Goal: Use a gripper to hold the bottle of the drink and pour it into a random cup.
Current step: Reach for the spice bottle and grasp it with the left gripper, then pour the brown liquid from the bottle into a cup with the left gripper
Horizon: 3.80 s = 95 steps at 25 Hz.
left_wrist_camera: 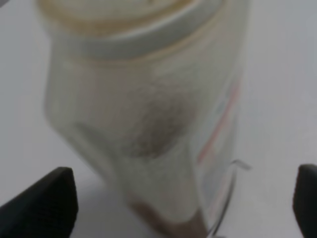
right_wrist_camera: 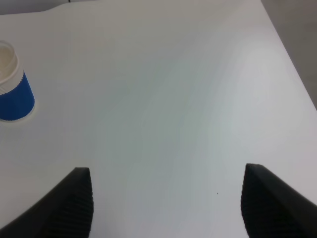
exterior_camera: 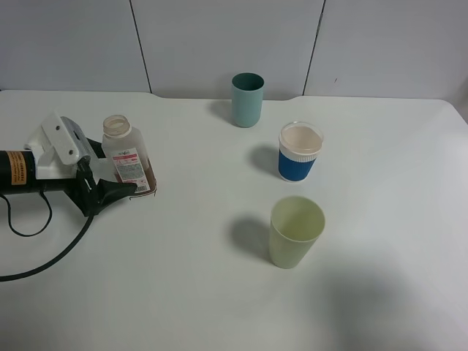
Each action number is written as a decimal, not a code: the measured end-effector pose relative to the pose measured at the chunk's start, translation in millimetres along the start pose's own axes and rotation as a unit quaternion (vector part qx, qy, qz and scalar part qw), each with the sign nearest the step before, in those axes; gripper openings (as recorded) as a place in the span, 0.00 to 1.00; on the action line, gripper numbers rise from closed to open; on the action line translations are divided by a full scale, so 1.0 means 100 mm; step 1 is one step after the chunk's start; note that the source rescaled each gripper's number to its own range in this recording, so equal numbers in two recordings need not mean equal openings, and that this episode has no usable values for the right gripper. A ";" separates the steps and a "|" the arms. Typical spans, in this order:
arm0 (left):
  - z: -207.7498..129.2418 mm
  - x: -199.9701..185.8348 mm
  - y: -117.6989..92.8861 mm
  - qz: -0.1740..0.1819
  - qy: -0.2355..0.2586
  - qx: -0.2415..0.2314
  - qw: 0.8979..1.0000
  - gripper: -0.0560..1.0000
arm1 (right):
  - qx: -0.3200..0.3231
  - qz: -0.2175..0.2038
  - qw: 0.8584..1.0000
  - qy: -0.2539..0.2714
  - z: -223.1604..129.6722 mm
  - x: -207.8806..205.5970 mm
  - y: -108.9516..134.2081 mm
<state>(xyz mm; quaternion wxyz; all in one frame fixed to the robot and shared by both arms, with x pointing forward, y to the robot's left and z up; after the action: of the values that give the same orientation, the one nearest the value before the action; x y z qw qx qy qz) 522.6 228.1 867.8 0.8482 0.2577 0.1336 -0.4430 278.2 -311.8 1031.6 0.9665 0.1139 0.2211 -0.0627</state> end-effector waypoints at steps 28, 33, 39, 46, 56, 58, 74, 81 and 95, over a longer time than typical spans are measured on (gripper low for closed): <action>-0.13 0.23 0.12 -0.017 -0.043 -0.039 0.998 0.70 | 0.000 0.000 1.000 0.000 0.00 0.00 0.00; -0.12 0.23 0.12 -0.016 -0.046 -0.039 0.998 0.70 | 0.000 0.000 1.000 0.000 0.00 0.00 0.00; -0.12 0.23 0.12 -0.016 -0.047 -0.039 0.998 0.64 | 0.000 0.000 1.000 0.000 0.00 0.00 0.00; -0.12 0.23 0.12 -0.016 -0.047 -0.041 0.998 0.43 | 0.000 0.000 1.000 0.000 0.00 0.00 0.00; -0.13 0.24 0.17 0.002 -0.044 -0.054 0.998 0.08 | 0.000 0.000 1.000 0.000 0.00 0.00 0.00; -0.13 0.24 0.18 0.004 -0.043 -0.056 0.997 0.08 | 0.000 0.000 1.000 0.000 0.00 0.00 0.00; -0.14 0.24 0.21 0.011 -0.041 -0.093 0.995 0.08 | 0.000 0.000 1.000 0.000 0.00 0.00 0.00; -0.07 0.17 0.30 0.036 -0.010 -0.103 0.994 0.08 | 0.000 0.000 1.000 0.000 0.00 0.00 0.00; 0.31 0.23 0.38 0.122 0.025 -0.164 0.978 0.07 | 0.000 0.000 1.000 0.000 0.00 0.00 0.00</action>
<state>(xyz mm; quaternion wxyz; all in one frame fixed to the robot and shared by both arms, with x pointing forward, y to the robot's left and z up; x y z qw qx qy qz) 566.9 212.9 894.8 0.9231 0.1406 0.1934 -0.3012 278.2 -311.8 1031.6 0.9665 0.1139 0.2211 -0.0627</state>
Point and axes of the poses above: a point on each arm's last joint axis where the gripper is mounted, x pointing out along that axis toward the gripper, y along the wrist's bending axis when the last joint is at zero, z = x × y, the point moved 5 cm from there along x, pointing out along that axis toward the gripper, and after that the axes turned 14 degrees about x, right-handed, at the moved point
